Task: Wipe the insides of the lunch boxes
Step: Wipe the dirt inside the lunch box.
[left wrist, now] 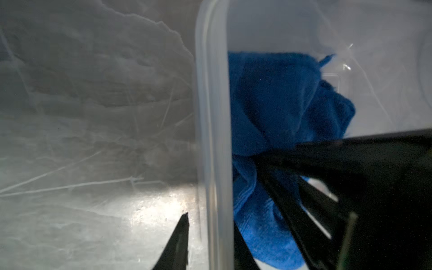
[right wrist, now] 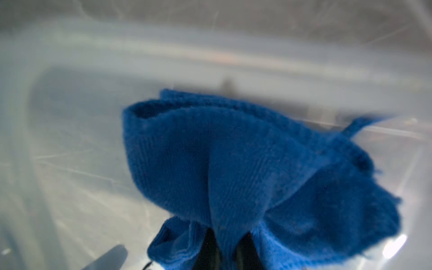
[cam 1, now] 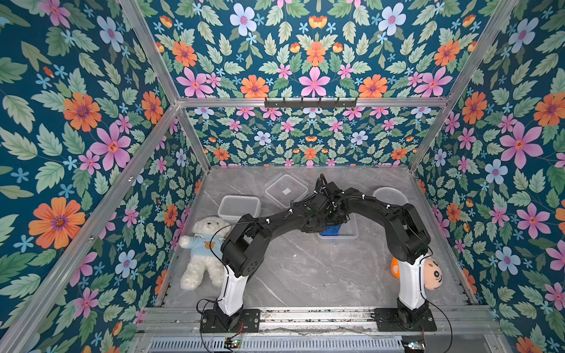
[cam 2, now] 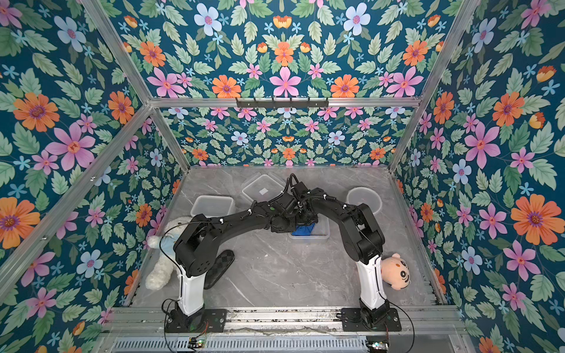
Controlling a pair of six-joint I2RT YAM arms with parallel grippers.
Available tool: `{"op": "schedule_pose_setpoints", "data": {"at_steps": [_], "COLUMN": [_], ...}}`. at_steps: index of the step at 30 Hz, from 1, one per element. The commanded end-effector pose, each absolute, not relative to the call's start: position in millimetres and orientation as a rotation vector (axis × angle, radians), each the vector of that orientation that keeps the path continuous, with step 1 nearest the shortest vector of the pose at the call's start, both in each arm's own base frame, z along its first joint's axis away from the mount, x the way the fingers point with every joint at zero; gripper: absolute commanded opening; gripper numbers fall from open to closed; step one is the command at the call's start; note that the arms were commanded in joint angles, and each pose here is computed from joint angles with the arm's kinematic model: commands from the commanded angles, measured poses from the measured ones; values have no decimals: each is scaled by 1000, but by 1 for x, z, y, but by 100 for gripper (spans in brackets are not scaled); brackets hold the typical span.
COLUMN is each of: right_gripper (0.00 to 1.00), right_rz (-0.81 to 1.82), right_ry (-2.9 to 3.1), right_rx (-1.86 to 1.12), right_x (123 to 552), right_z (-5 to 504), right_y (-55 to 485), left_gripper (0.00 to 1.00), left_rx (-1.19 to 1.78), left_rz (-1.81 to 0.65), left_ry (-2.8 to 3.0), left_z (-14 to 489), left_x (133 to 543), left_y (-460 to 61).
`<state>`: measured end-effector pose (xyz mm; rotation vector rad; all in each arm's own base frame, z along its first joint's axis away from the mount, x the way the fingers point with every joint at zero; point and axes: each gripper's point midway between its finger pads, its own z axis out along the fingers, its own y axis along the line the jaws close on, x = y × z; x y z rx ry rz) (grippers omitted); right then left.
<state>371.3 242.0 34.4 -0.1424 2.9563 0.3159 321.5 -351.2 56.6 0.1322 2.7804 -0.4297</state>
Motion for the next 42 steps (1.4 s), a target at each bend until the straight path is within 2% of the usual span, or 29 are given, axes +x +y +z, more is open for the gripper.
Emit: {"op": "schedule_pose_setpoints", "data": {"at_steps": [1,3,8,12,16,22,29,34,42], "right_gripper": [0,0,0,0,0,0,0,0,0], "right_rz": [518,451,60,-81,-140,151,719,932,769], "right_ry": [2967,2997,3024,2993,2959,2960,2875,2887,3126], "right_rx": [-182,-174,-84,21,44,14,-116,-179,-36], "right_x": [353,339,324,331,350,389,404,377,288], "right_z": [39,36,32,41,47,35,51,58,31], "right_y": [264,250,179,143,138,191,267,286,235], "left_gripper": [28,28,27,25,24,23,23,23,24], "left_rx": [165,161,163,154,150,158,170,174,147], "left_rz": [-489,-493,-508,-504,-505,-520,-530,-532,-537], "left_ry": [2735,2734,2735,2739,2745,2745,2728,2728,2712], "left_z": [64,64,63,61,58,57,60,58,60], "left_x": [326,326,325,322,319,318,322,325,331], "left_y": [-364,-363,-364,-361,-359,-361,-365,-369,-369]}}
